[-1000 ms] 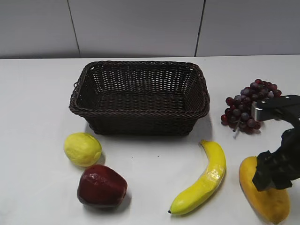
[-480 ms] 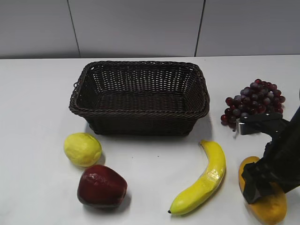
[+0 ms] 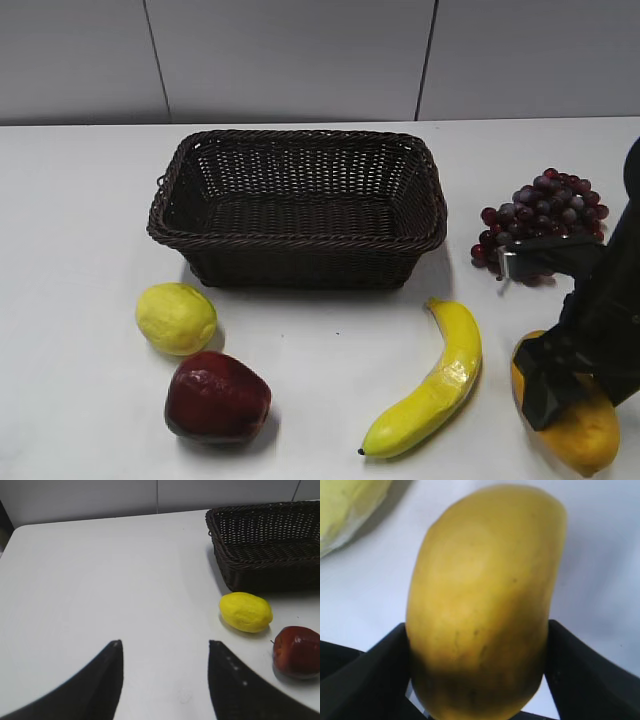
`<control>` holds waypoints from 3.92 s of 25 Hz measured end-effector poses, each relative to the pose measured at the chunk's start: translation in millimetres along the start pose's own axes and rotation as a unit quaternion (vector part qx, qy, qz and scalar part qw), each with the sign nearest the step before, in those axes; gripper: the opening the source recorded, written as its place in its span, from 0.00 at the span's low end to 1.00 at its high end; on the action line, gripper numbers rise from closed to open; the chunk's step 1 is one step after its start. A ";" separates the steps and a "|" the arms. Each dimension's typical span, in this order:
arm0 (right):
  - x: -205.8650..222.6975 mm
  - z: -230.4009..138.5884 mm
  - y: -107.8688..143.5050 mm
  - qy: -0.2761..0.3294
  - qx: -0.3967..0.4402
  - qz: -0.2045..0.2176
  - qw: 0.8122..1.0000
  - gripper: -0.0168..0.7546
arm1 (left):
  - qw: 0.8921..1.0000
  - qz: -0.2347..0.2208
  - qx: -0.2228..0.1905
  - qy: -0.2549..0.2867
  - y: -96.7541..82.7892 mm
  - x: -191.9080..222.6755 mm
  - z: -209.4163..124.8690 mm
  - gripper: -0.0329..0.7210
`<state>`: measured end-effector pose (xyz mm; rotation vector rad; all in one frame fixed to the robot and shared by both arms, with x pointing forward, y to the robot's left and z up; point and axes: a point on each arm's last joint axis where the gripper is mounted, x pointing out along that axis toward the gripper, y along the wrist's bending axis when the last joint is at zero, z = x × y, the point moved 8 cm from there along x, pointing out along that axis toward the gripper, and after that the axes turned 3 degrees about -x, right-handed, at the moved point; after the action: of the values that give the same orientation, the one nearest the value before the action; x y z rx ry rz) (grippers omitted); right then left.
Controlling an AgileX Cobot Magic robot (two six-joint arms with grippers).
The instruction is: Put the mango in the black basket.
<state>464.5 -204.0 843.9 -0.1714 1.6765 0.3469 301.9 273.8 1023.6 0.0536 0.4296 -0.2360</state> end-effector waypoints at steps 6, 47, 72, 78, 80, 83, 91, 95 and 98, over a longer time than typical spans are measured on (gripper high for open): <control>-55.0 35.8 7.4 -0.022 -0.019 0.003 1.000 0.77 | 1.000 0.000 0.000 0.000 0.0 0.0 0.0 0.57; -37.5 266.9 158.2 -0.173 -0.573 -0.071 0.798 0.77 | 1.000 0.000 0.000 0.000 0.0 0.0 0.0 0.48; -16.5 257.4 159.7 -0.139 -0.572 -0.037 0.808 0.86 | 1.000 0.000 0.000 0.000 0.0 0.0 0.0 0.48; -62.9 258.2 150.9 -0.172 -0.536 -0.065 0.824 0.84 | 1.000 0.000 0.000 0.000 0.0 0.0 0.0 0.48; -82.7 259.3 141.7 -0.189 -0.507 -0.070 0.838 0.83 | 1.000 0.000 0.000 0.000 0.0 0.0 0.0 0.48; -106.8 259.5 121.2 -0.209 -0.456 -0.072 0.862 0.79 | 1.000 0.000 0.000 0.000 0.0 0.0 0.0 0.48; -155.6 231.6 25.5 -0.218 -0.312 -0.074 0.922 0.73 | 1.000 0.000 0.000 0.000 0.0 0.0 0.0 0.48; -182.1 206.9 -14.8 -0.231 -0.234 -0.077 0.941 0.72 | 1.000 0.000 0.000 0.000 0.0 0.0 0.0 0.48; -199.4 187.7 -35.4 -0.245 -0.144 -0.068 0.956 0.72 | 1.000 0.000 0.000 0.000 0.0 0.0 0.0 0.48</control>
<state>679.4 -194.0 1016.9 -0.3825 1.1126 0.4859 301.9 273.8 1023.6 0.0536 0.4296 -0.2360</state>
